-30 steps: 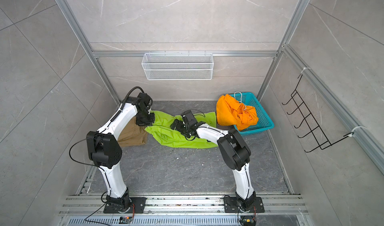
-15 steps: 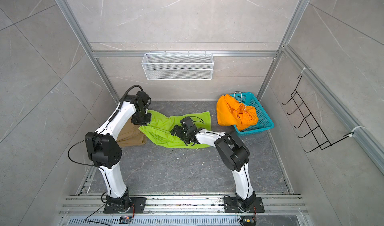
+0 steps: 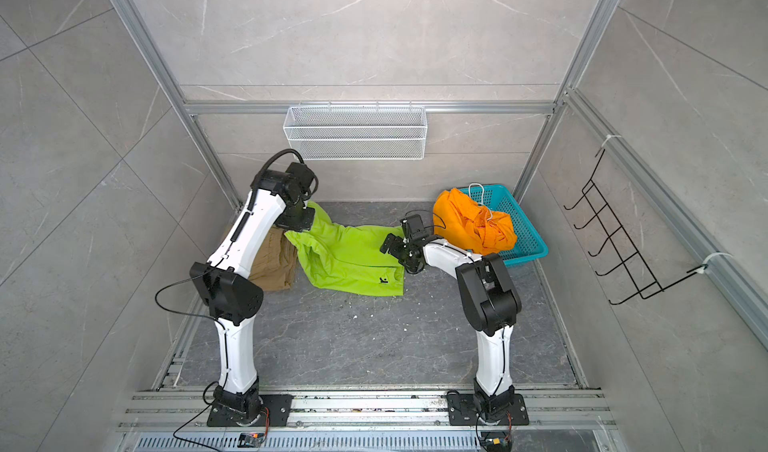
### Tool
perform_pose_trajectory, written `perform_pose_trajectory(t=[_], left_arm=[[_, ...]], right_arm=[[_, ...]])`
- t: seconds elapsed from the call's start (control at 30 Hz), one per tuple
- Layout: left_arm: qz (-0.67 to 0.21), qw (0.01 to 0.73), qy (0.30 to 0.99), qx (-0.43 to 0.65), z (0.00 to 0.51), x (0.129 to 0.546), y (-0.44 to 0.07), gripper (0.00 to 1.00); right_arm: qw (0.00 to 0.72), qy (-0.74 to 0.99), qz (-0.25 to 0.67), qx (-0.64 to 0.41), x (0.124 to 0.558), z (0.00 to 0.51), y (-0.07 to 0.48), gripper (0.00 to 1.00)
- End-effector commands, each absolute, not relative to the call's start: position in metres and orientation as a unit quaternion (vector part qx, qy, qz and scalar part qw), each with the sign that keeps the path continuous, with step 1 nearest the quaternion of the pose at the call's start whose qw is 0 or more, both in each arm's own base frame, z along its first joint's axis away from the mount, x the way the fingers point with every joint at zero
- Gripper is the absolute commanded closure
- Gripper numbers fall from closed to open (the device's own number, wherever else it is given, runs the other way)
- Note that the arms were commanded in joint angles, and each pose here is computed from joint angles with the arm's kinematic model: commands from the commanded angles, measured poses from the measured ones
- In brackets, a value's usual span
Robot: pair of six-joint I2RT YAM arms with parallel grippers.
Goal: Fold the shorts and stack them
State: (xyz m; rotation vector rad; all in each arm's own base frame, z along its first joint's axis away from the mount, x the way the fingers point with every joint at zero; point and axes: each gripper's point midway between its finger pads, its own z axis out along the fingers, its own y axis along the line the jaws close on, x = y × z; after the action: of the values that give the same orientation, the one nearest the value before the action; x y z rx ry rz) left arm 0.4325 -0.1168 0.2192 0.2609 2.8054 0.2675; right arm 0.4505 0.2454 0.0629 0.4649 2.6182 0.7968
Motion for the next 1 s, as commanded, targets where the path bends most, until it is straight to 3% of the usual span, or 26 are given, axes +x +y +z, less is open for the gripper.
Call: perform_pose_trajectory(t=[0.0,0.3,0.57,0.83,0.97], left_arm=[[0.115,0.135,0.979,0.104,0.22,0.422,-0.115,1.0],[0.094,0.151,0.979,0.104,0.231,0.419,-0.125,1.0],[0.088,0.161,0.978,0.102,0.24,0.414,-0.125,1.0],[0.095,0.167,0.976,0.106,0.245,0.409,-0.12,1.0],[0.112,0.171,0.973,0.107,0.246,0.41,-0.114,1.0]], right_arm=[[0.185,0.903,0.344,0.178,0.464,0.09,0.277,0.0],[0.214,0.844,0.431,0.237,0.51,0.129,0.364,0.0],[0.205,0.829,0.459,0.244,0.552,0.091,0.44,0.0],[0.197,0.837,0.444,0.253,0.568,0.045,0.461,0.0],[0.198,0.831,0.467,0.227,0.568,0.078,0.468,0.0]])
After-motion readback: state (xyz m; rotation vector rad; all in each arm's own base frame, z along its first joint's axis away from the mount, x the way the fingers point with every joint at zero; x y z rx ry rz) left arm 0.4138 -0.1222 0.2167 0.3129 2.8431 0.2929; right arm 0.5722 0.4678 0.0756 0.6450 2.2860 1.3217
